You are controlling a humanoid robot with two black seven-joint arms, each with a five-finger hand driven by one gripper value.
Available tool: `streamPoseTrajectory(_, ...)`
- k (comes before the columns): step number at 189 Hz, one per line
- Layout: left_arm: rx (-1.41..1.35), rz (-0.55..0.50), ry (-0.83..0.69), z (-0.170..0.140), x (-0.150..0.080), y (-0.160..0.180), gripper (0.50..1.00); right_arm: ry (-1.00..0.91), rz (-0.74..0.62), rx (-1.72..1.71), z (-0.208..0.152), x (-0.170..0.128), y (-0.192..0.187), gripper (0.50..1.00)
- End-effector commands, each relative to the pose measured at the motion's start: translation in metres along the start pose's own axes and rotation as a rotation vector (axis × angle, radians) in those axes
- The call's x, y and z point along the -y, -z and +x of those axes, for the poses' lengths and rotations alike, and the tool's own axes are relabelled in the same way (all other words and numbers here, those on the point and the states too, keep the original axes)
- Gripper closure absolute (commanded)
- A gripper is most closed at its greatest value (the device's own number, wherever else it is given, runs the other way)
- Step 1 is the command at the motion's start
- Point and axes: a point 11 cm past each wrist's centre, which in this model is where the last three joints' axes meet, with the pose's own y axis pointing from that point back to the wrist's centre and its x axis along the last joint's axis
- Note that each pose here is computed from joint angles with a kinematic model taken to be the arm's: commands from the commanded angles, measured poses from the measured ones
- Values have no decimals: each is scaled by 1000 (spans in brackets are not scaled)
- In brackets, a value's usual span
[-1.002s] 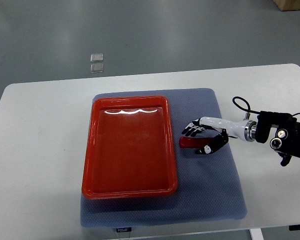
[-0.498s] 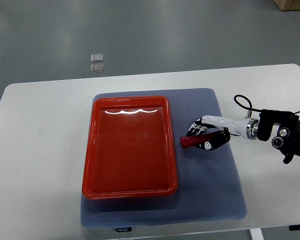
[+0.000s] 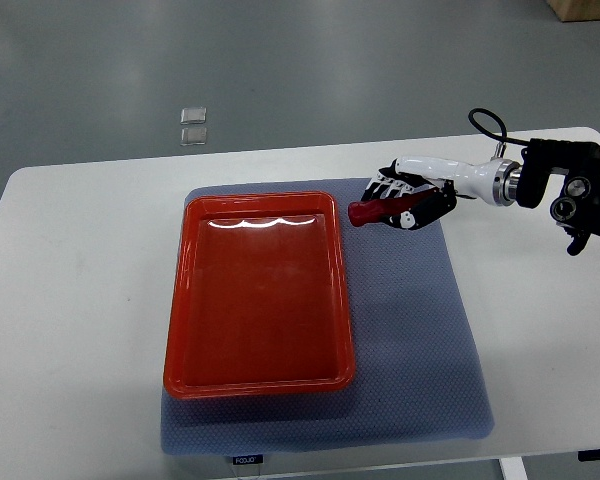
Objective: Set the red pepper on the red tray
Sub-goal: 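Lift the pepper and carry it with the right hand over the tray, then lower the pepper into the tray and open the right hand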
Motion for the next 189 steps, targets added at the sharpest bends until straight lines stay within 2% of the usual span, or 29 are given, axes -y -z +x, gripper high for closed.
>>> streamPoseTrajectory(1, 0, 0, 0, 0, 0, 0, 500, 3, 31, -11, 5, 10, 18, 1000)
streamPoseTrajectory(22, 0, 1, 2, -1, 0, 0, 500, 44, 37, -59, -1, 33, 34, 1000)
streamPoseTrajectory(32, 0, 1, 2, -1, 0, 0, 500, 44, 37, -59, -1, 33, 35, 1000)
streamPoseTrajectory(33, 1, 1, 0, 0, 0, 0, 500, 72, 52, -75, -12, 47, 45, 1000)
streamPoseTrajectory(37, 0, 1, 2, -1, 0, 0, 500, 79, 60, -81, -16, 53, 50, 1000)
streamPoseTrajectory(55, 0, 1, 2, -1, 0, 0, 500, 83, 70, -89, -18, 61, 56, 1000)
streamPoseTrajectory(56, 0, 1, 2, -1, 0, 0, 500, 91, 83, -92, -24, 72, 65, 1000)
streamPoseTrajectory(66, 1, 1, 2, -1, 0, 0, 500, 105, 90, -94, -33, 85, 72, 1000)
streamPoseTrajectory(76, 1, 1, 2, -1, 0, 0, 500, 105, 90, -94, -33, 85, 72, 1000)
streamPoseTrajectory(77, -2, 1, 2, -1, 0, 0, 500, 118, 97, -97, -42, 95, 78, 1000)
streamPoseTrajectory(110, -2, 1, 2, -1, 0, 0, 500, 152, 125, -103, -71, 122, 99, 1000)
streamPoseTrajectory(128, -3, 1, 2, -1, 0, 0, 500, 153, 131, -103, -76, 126, 103, 1000)
streamPoseTrajectory(129, -2, 1, 2, -1, 0, 0, 500, 165, 136, -94, -87, 132, 106, 1000)
streamPoseTrajectory(149, -2, 1, 2, -1, 0, 0, 500, 181, 148, -78, -105, 138, 110, 1000)
streamPoseTrajectory(189, -2, 4, 2, -1, 0, 2, 500, 191, 135, -56, -119, 141, 102, 1000)
